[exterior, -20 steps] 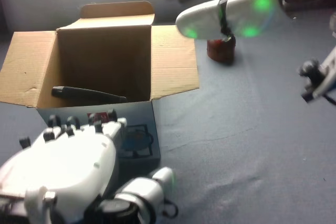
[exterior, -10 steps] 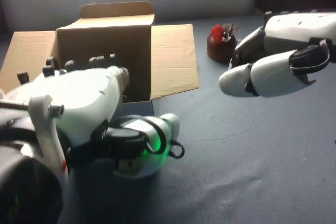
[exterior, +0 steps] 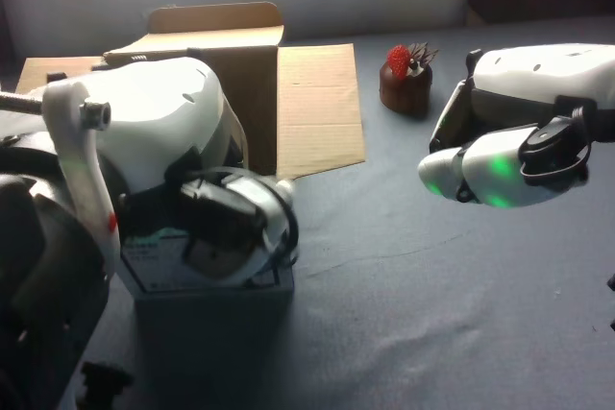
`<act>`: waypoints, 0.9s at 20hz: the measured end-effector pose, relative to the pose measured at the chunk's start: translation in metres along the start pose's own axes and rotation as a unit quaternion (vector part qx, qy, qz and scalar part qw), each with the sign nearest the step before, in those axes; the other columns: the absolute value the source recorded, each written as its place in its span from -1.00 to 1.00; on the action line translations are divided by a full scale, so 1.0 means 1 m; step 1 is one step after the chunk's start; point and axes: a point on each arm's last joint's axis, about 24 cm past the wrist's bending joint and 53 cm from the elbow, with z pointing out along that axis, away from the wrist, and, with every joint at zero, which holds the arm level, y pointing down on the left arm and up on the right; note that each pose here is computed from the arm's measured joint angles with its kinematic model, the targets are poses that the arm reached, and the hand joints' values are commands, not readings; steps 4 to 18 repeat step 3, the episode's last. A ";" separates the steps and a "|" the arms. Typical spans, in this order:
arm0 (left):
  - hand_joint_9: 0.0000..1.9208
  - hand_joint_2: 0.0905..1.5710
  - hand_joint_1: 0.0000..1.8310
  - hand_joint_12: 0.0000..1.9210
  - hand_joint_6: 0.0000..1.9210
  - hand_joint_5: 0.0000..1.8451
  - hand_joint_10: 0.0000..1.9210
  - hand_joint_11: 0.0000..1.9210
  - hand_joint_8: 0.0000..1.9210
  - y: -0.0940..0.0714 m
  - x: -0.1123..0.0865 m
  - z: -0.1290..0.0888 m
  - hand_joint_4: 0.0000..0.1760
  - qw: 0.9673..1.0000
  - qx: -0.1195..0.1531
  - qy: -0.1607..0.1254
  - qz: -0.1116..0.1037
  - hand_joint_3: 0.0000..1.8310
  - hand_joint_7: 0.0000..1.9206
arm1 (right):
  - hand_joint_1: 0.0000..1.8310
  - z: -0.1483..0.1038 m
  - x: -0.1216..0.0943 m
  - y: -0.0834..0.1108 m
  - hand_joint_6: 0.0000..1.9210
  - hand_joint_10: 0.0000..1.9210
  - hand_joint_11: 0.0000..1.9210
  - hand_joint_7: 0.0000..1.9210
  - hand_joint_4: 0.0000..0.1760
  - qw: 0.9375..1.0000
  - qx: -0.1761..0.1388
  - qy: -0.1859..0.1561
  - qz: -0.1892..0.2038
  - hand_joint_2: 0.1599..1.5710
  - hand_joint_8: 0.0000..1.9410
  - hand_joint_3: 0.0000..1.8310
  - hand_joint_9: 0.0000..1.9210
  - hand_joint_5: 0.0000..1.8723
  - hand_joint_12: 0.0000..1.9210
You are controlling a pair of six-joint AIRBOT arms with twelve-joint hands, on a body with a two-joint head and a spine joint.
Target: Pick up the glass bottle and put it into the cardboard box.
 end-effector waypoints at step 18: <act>0.54 0.80 -0.11 1.00 1.00 0.22 1.00 0.47 1.00 0.003 0.004 -0.002 -1.00 1.000 -0.002 0.008 0.001 -0.96 0.39 | -0.01 0.000 0.001 -0.002 1.00 1.00 0.62 0.47 0.92 1.000 0.003 0.000 -0.001 0.75 1.00 -0.96 0.55 0.34 1.00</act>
